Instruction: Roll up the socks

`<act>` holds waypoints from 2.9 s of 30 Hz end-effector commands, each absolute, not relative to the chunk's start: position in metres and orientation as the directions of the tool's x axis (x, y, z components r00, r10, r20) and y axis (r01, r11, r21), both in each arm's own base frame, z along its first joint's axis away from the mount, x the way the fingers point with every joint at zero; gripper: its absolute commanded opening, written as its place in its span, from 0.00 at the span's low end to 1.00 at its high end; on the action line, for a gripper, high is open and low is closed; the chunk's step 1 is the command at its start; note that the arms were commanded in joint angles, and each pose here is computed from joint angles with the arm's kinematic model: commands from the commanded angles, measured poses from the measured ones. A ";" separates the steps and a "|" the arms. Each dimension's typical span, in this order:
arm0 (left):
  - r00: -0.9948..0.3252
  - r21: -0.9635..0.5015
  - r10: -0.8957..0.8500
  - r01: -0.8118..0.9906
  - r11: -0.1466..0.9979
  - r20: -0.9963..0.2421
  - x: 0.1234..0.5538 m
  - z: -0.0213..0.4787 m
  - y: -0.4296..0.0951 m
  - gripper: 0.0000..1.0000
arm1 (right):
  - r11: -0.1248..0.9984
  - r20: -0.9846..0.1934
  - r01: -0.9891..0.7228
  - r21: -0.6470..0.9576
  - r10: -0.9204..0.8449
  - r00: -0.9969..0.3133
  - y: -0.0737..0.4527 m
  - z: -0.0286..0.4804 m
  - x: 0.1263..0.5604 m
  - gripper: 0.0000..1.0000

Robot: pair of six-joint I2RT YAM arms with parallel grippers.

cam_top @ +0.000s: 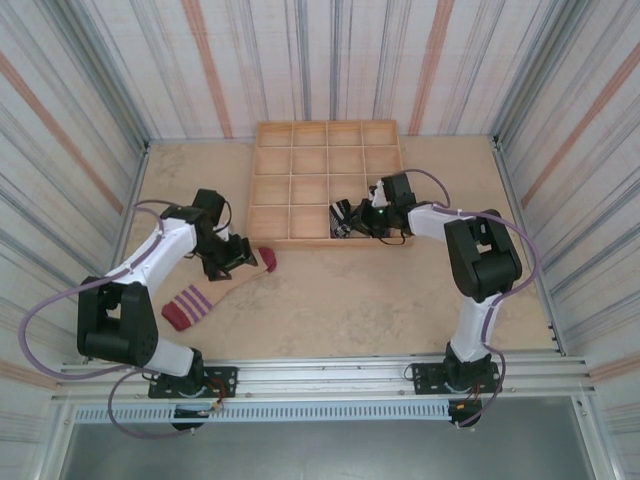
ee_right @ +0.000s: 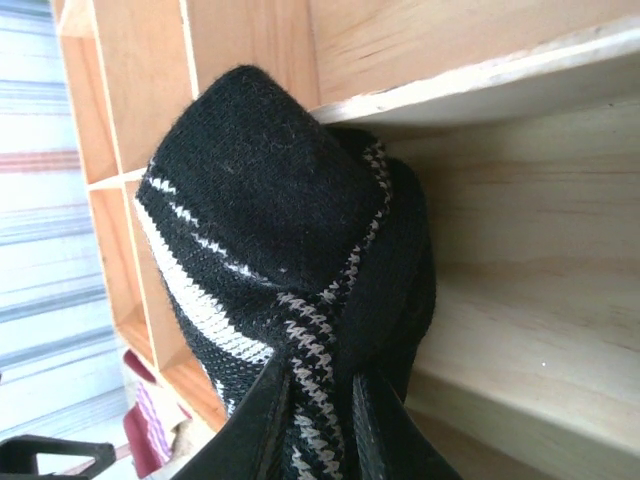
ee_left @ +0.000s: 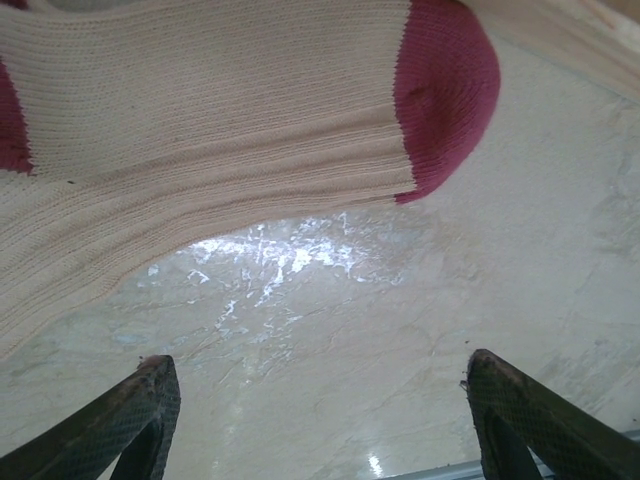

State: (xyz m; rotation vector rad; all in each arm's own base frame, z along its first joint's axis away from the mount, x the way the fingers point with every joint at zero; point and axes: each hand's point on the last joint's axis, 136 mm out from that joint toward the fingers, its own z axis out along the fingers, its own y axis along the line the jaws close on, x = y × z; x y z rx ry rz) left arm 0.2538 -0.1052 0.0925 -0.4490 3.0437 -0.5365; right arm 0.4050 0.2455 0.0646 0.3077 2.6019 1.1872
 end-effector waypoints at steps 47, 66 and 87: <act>-0.970 -0.098 -0.243 -0.241 0.965 0.000 0.287 0.042 -0.072 0.62 | 0.847 -0.355 -0.120 0.518 0.085 -0.931 0.231 0.113 0.374 0.88; -0.970 -0.132 -0.231 -0.240 0.962 0.077 0.245 0.017 -0.130 0.57 | 0.848 -0.375 -0.155 0.506 0.055 -0.926 0.252 0.110 0.286 0.88; -0.989 -0.312 -0.144 -0.141 0.940 0.013 0.236 0.092 -0.232 0.71 | 0.903 -0.196 0.027 0.428 0.122 -0.973 0.266 0.047 0.218 0.73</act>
